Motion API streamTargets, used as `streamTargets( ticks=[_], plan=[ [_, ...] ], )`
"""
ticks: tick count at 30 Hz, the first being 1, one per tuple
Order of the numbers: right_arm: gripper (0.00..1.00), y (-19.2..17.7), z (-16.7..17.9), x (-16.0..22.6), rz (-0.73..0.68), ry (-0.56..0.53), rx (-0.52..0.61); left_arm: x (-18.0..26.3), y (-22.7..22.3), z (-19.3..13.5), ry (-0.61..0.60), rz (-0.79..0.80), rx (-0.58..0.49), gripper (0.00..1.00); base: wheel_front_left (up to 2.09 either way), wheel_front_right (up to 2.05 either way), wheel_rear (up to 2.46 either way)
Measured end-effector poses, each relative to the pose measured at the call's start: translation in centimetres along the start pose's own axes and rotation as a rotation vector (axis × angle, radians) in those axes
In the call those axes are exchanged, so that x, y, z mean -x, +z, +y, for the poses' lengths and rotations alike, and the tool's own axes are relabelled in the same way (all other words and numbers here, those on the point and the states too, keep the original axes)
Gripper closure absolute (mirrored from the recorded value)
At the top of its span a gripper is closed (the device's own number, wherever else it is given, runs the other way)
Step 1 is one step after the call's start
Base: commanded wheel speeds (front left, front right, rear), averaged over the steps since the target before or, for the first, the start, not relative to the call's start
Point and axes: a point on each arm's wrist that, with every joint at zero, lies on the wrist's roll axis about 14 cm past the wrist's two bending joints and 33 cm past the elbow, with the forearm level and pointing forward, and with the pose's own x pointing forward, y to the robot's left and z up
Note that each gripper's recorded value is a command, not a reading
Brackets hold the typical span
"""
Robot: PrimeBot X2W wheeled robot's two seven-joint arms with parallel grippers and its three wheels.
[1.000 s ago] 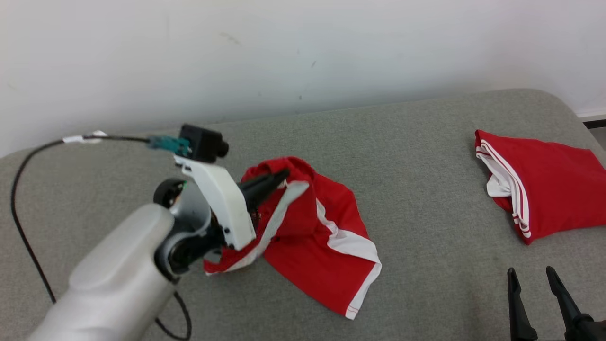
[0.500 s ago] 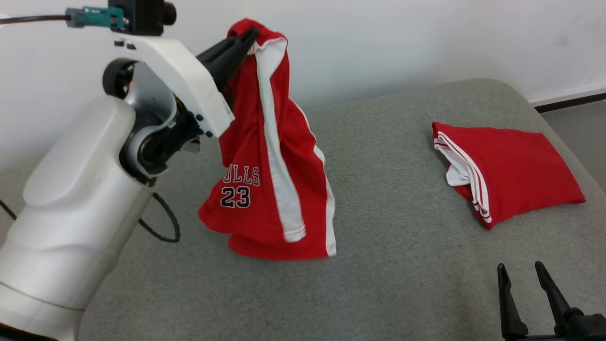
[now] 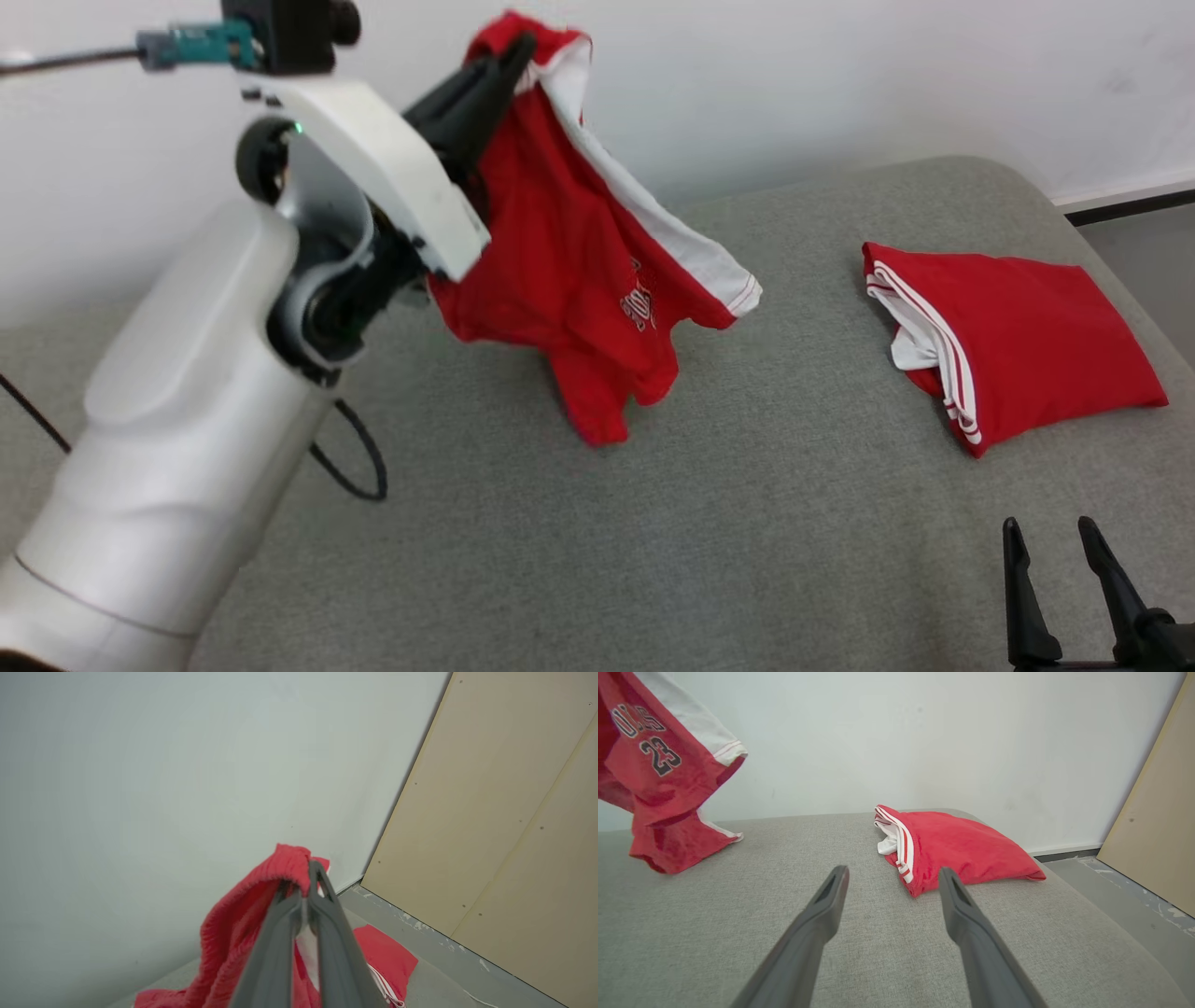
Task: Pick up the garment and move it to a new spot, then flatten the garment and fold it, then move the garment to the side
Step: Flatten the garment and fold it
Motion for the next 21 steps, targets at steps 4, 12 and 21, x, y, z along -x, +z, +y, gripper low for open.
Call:
streamTargets(
  ticks=[4,12,21],
  plan=[
    [0.0,-0.2,0.2,0.0,0.003,0.008,-0.004,2.7,-3.2,-0.7,-0.003,0.034,0.058,1.0,0.0,0.0,0.0],
    [0.0,-0.9,1.9,-0.4,0.021,0.069,0.015,13.2,-11.4,-1.2,0.152,0.14,0.183,1.0,0.0,0.0,0.0],
    [0.0,-1.1,6.2,-1.9,0.022,0.197,0.025,24.1,-19.9,-2.1,0.448,0.173,0.518,1.0,0.0,0.0,0.0]
  ],
)
